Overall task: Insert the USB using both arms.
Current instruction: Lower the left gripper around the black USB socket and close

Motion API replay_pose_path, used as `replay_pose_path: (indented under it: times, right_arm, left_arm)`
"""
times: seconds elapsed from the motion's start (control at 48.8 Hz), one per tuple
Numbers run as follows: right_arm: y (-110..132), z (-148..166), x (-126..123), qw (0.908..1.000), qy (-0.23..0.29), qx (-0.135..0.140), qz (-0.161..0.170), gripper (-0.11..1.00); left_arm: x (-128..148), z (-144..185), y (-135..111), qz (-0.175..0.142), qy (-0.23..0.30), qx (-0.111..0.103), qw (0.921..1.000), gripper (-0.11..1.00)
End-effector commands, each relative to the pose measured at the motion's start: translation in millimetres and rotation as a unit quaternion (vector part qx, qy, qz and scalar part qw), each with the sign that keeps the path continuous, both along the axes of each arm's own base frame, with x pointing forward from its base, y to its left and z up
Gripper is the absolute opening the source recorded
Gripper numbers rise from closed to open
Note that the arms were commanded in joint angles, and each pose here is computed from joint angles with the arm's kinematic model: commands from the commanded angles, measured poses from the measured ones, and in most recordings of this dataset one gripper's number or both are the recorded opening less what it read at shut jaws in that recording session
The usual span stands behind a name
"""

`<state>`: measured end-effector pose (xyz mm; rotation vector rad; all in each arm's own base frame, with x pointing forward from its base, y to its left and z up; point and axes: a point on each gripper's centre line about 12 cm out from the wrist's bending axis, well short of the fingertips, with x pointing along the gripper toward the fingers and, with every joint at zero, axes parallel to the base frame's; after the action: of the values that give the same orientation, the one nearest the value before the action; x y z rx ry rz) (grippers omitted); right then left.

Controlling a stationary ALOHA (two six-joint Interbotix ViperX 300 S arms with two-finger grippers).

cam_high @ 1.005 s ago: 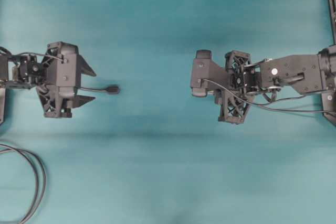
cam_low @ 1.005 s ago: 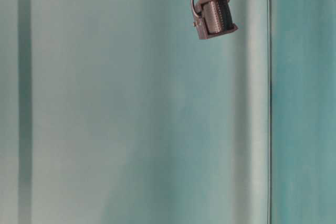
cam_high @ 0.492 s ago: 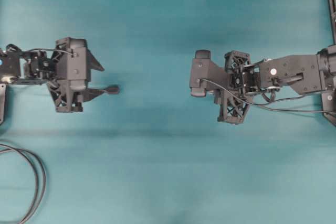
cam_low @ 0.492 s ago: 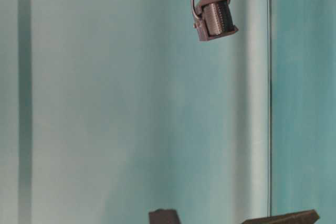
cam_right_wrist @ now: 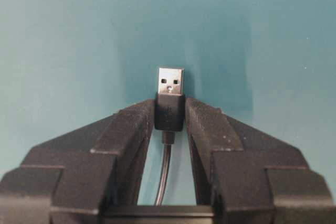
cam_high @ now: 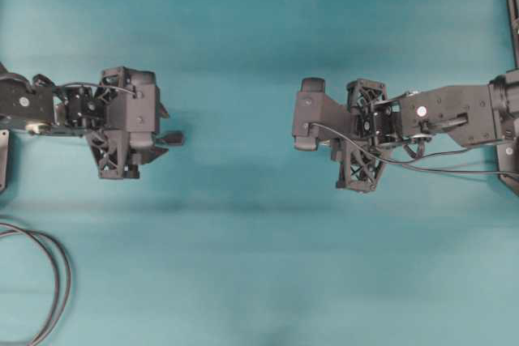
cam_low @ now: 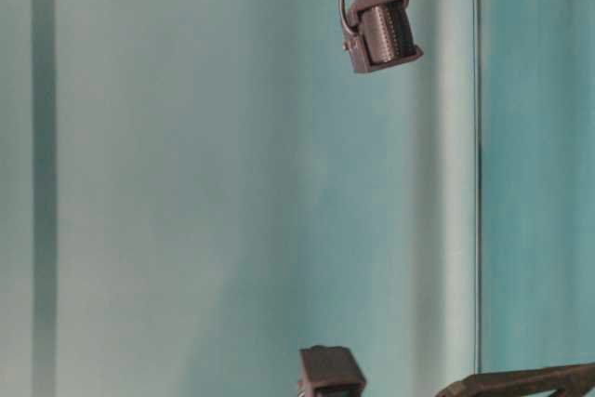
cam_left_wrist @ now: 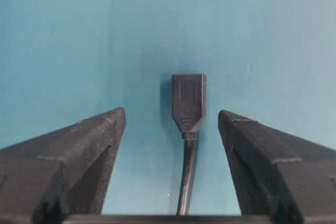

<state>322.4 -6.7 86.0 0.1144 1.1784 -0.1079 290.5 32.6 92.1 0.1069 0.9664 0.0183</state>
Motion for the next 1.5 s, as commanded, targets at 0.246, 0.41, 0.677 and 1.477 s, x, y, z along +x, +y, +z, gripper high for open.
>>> replay_pose_path:
  times: [0.246, 0.41, 0.677, 1.477]
  right_arm:
    - [8, -12, -4, 0.9998, 0.018, 0.001, 0.010, 0.29]
    - [8, -12, -4, 0.9998, 0.018, 0.001, 0.010, 0.29]
    - [8, -12, -4, 0.9998, 0.018, 0.001, 0.011, 0.29]
    - [8, 13, -2, 0.9998, -0.014, 0.001, 0.011, 0.22]
  left_arm:
    - [14, 2, 0, -0.002, -0.013, 0.002, 0.9999, 0.82]
    - [14, -3, -3, -0.004, -0.003, -0.001, 1.0000, 0.79]
    - [14, -8, -10, -0.014, 0.004, -0.004, 0.9999, 0.69]
    - [11, -16, -10, -0.023, 0.019, 0.001, 0.9996, 0.22]
